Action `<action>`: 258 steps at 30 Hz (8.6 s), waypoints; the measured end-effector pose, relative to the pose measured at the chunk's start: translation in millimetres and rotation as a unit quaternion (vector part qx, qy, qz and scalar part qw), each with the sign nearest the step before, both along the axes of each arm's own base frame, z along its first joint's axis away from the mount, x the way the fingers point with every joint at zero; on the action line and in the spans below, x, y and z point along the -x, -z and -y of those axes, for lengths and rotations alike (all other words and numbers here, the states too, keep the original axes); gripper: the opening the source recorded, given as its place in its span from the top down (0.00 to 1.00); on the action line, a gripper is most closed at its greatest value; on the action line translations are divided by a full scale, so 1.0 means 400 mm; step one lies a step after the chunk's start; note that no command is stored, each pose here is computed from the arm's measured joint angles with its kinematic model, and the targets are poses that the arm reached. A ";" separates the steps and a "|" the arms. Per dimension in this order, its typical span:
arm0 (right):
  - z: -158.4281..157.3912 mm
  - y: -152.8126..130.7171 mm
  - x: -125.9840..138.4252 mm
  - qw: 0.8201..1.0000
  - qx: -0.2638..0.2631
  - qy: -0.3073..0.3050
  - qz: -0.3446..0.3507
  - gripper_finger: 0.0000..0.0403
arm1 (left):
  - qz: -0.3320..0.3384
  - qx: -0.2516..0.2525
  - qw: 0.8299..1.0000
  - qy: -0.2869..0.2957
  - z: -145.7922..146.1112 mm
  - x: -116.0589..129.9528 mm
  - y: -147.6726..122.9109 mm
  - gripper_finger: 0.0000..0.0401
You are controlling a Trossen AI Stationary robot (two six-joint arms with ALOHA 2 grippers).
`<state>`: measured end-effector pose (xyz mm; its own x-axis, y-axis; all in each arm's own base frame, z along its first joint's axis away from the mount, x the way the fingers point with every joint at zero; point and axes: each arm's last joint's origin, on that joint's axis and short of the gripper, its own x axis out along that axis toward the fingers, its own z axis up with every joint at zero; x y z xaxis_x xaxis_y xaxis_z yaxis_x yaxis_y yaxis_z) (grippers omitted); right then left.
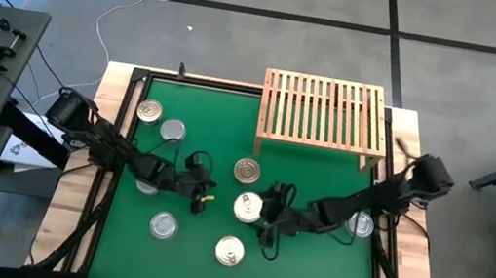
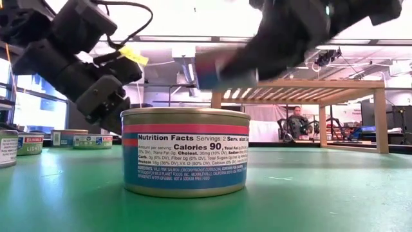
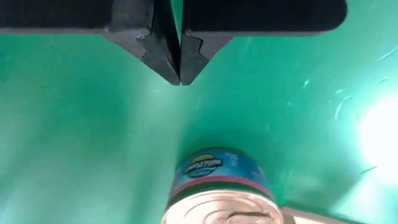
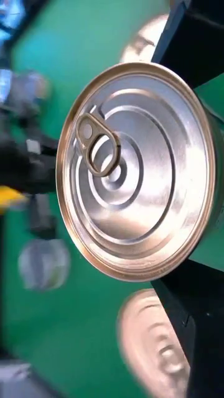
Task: Stack canned seafood by type on shelf
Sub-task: Put the blue pink tuna can on the shelf, then stack the blue pink tuna can on top of the blue pink tuna can on the shelf
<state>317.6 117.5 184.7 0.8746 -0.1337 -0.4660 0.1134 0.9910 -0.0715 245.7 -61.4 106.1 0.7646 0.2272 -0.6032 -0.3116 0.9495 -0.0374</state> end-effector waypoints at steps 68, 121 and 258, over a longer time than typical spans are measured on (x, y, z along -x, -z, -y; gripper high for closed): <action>0.848 -0.149 0.014 0.970 -0.028 0.242 -0.013 0.01 | 0.065 0.001 0.998 0.008 0.002 -0.019 -0.053 1.00; 0.808 -0.202 0.068 0.967 -0.028 0.246 -0.056 0.01 | -0.020 -0.056 0.998 -0.036 -0.825 -0.314 -0.428 1.00; 0.236 -0.098 0.274 0.985 0.030 0.155 0.063 0.01 | -0.110 -0.167 0.973 -0.118 -0.721 -0.242 -0.490 1.00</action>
<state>208.0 23.2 224.0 0.8374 -0.4283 -0.3396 0.4222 0.9014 -0.0956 342.7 227.1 302.1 0.5290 0.5917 -0.6084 -0.4873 0.7987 0.3530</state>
